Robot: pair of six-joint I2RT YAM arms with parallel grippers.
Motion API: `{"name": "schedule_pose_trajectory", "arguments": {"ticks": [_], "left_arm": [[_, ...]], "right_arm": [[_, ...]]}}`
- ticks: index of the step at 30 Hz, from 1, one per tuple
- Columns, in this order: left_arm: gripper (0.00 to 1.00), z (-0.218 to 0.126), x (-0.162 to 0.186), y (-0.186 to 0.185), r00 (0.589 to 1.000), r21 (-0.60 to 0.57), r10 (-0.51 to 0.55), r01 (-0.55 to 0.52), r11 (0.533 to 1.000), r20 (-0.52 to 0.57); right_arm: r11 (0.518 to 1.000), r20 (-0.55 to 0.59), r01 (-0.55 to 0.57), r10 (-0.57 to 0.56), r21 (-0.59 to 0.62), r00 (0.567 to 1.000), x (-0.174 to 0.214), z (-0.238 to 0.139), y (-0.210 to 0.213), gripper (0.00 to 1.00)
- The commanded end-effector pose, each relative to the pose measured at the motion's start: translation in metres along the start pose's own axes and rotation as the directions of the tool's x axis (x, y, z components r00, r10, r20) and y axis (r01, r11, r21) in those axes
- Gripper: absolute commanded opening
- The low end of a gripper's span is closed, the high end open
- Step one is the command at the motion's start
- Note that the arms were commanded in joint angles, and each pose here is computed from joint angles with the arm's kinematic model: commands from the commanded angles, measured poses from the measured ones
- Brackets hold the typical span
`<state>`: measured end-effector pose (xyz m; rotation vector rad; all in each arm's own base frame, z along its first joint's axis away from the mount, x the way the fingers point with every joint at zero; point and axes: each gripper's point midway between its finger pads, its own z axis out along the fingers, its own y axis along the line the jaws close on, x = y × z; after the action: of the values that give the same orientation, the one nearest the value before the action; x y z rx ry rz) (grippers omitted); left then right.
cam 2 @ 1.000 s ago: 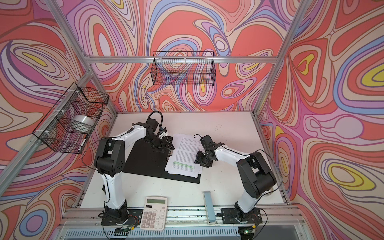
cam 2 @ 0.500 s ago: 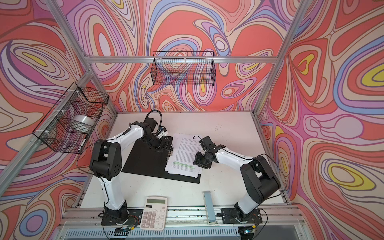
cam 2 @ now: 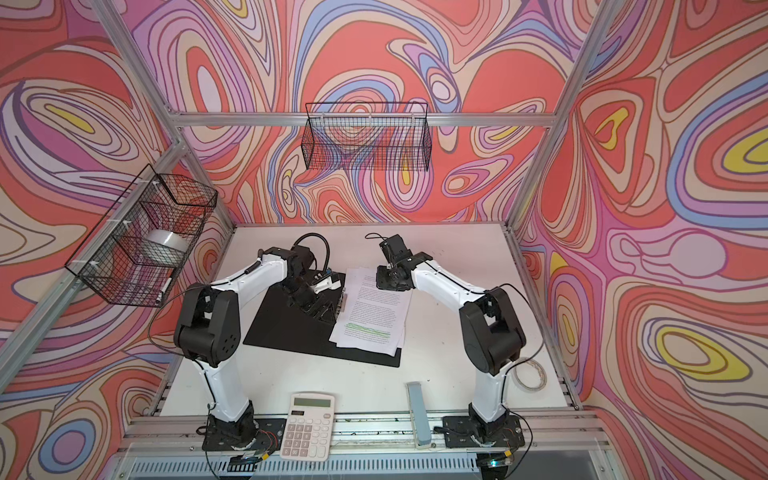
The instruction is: Put the files into the folder
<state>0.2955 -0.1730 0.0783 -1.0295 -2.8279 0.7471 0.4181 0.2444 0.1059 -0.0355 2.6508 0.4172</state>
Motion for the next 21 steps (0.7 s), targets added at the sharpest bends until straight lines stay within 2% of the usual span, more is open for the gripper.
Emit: {"name": "schedule_pose_trajectory", "arguments": {"ticks": [1, 4, 9, 13, 17, 21], "left_arm": [[0.94, -0.018, 0.02, -0.002, 0.967, -0.125, 0.237, -0.248, 0.961, -0.098], [0.99, -0.016, 0.025, -0.006, 0.908, -0.22, 0.382, -0.414, 0.883, -0.174], [1.0, -0.005, 0.026, -0.017, 0.842, -0.203, 0.49, -0.533, 0.821, -0.227], [1.0, 0.002, 0.023, -0.016, 0.764, -0.26, 0.602, -0.645, 0.718, -0.232], [1.0, 0.006, 0.034, -0.033, 0.686, -0.206, 0.703, -0.727, 0.655, -0.185], [1.0, 0.019, 0.05, -0.047, 0.595, -0.162, 0.783, -0.803, 0.573, -0.18]], "right_arm": [[0.994, 0.026, 0.087, -0.089, 0.068, 0.996, -0.023, 0.022, -0.012, 0.39], [0.994, 0.055, 0.095, -0.098, 0.053, 0.994, -0.046, 0.039, -0.008, 0.4], [0.996, 0.119, 0.086, -0.087, 0.021, 0.989, -0.076, 0.058, -0.006, 0.41], [0.999, 0.168, 0.028, -0.02, -0.043, 0.986, -0.095, 0.064, -0.009, 0.42], [0.994, 0.173, -0.018, 0.037, -0.112, 0.984, -0.107, 0.075, -0.014, 0.43], [0.991, 0.168, -0.013, 0.035, -0.131, 0.985, -0.11, 0.092, -0.013, 0.43]]}}
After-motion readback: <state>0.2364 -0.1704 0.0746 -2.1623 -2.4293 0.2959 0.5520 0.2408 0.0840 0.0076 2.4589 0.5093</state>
